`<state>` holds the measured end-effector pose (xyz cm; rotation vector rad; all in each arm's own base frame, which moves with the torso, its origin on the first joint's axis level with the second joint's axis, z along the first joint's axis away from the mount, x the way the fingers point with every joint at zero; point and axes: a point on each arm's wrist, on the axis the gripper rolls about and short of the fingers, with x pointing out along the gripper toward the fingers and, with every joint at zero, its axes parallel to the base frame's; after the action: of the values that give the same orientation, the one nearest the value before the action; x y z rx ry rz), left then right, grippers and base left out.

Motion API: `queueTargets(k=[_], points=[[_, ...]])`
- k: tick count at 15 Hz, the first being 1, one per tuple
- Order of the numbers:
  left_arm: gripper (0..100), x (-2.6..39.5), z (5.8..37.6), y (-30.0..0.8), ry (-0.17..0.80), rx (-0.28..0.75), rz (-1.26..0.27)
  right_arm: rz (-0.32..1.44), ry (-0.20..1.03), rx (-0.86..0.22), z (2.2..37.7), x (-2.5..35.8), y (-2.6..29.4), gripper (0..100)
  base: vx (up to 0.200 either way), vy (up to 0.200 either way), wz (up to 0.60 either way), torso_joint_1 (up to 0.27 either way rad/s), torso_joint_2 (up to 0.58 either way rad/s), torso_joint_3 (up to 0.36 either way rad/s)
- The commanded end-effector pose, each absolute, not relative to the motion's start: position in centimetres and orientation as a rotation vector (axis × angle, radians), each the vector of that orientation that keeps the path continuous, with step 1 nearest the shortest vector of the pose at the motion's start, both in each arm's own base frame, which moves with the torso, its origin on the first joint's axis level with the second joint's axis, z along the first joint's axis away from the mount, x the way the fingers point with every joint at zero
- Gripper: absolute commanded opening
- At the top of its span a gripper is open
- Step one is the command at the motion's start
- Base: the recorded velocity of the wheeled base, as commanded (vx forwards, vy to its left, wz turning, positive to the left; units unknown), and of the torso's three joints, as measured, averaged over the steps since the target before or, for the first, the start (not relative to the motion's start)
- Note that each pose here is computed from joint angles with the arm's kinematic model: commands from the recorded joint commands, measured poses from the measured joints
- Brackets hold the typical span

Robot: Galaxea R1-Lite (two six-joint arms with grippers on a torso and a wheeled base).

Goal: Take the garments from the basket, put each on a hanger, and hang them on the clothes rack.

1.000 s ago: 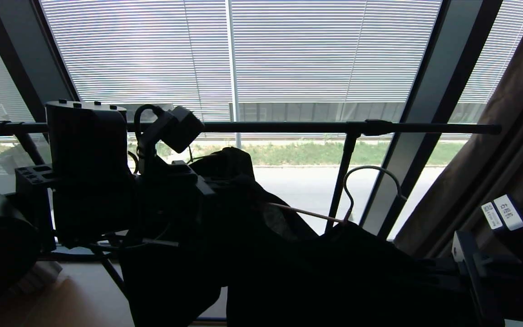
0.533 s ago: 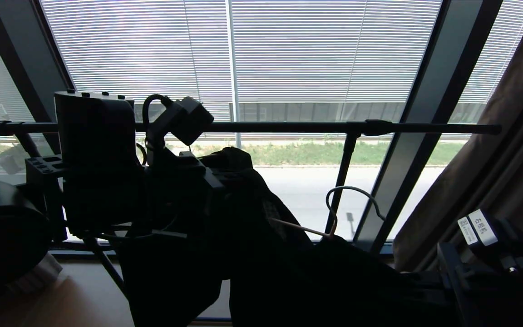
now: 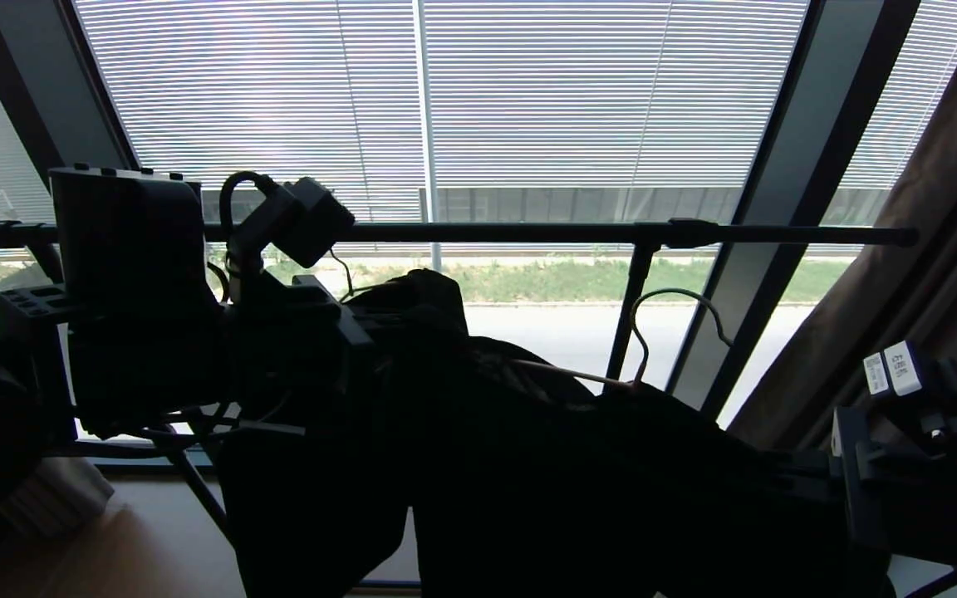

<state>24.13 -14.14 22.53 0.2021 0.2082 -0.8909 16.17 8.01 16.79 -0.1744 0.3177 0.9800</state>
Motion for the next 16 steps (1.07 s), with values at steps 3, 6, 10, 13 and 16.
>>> queueTargets(k=[3, 6, 10, 13, 16], points=[[0, 24.8, 22.4, -14.3, 0.205, 0.223, -0.886, 1.022, 0.227, -0.178, 18.2, 14.4, 7.6, 0, 0.000, 0.000, 0.00, 0.000, 0.00, 0.000], [0, 25.9, 22.2, -15.3, 0.207, 0.225, -0.896, 1.079, 0.243, -0.180, 18.1, 13.9, 8.3, 0, 0.000, 0.000, 0.00, 0.000, 0.00, 0.000], [0, 25.1, 23.3, -17.2, 0.161, 0.230, -0.958, 1.118, 0.305, -0.181, 17.1, 14.2, 9.1, 0, 0.000, 0.000, 0.00, 0.000, 0.00, 0.000], [0, 24.2, 23.7, -18.3, 0.135, 0.242, -1.006, 1.126, 0.356, -0.181, 16.2, 15.0, 9.7, 0, 0.000, 0.000, 0.00, 0.000, 0.00, 0.000], [0, 23.5, 23.6, -19.0, 0.130, 0.255, -1.041, 1.130, 0.375, -0.179, 15.9, 15.2, 9.9, 0, 0.000, 0.000, 0.00, 0.000, 0.00, 0.000]])
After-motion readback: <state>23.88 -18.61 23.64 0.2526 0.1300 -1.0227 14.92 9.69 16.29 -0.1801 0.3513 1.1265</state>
